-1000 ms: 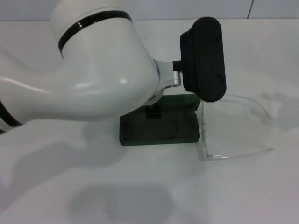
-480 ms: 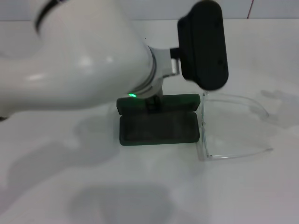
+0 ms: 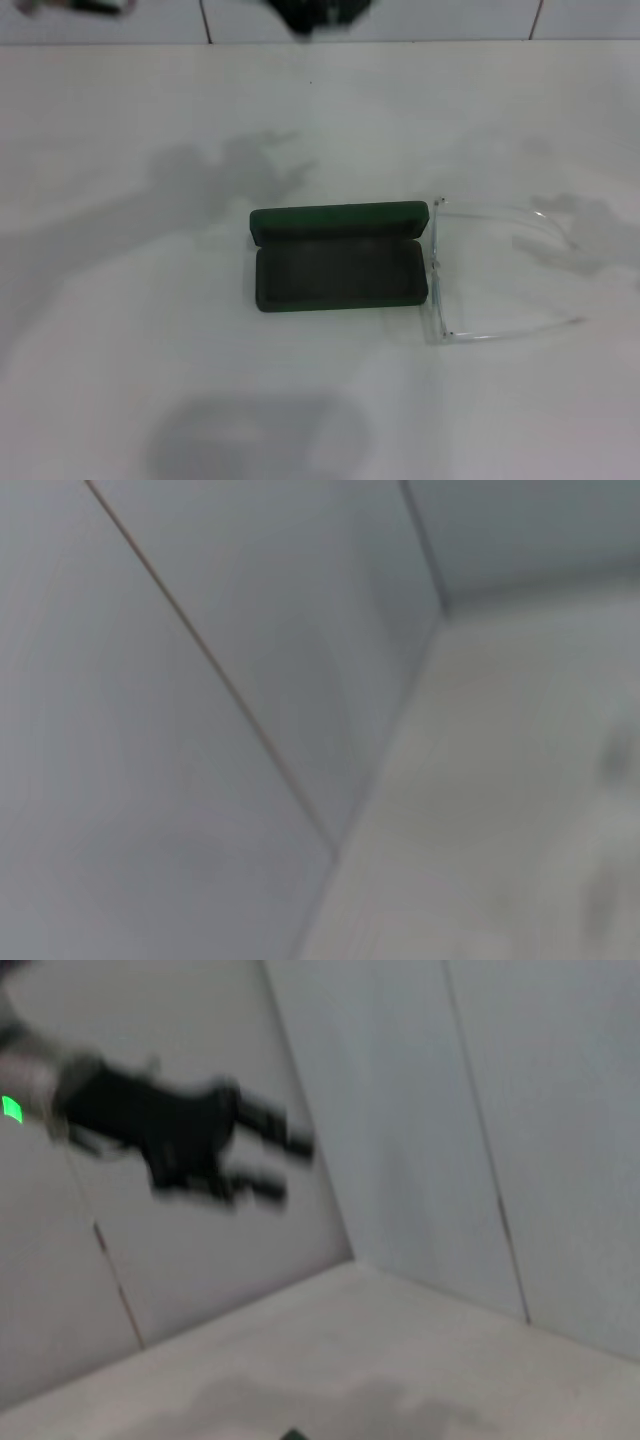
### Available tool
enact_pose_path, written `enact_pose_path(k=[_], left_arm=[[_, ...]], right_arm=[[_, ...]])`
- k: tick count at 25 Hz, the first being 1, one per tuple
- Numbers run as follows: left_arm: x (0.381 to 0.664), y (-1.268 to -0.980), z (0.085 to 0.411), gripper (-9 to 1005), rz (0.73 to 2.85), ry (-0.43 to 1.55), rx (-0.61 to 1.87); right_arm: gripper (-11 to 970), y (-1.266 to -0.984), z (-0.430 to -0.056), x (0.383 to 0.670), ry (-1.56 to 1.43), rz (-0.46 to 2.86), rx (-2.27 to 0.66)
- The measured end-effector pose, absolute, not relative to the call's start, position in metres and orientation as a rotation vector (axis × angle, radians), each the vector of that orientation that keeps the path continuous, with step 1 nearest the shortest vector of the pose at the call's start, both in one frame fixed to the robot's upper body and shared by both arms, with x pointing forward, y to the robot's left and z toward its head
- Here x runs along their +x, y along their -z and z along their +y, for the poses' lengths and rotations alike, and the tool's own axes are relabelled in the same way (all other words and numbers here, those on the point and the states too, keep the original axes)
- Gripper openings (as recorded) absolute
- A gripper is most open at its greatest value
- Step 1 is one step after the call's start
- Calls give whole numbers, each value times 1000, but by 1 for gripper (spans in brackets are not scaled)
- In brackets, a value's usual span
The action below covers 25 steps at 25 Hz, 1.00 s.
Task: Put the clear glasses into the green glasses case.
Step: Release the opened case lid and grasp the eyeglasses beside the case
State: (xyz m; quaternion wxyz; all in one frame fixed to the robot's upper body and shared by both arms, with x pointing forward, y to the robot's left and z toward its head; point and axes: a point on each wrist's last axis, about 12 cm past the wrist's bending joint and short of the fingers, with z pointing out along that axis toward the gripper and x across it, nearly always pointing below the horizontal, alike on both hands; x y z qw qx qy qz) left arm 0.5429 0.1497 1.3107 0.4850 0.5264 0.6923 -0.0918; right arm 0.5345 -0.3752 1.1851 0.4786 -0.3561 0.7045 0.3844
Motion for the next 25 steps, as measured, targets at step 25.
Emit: enact_pose_path(k=[25], left_arm=[[522,-1249,330,115,1196,1210,1049]], right_arm=[[669,-1247,-203,599,-553,2581,-1073]])
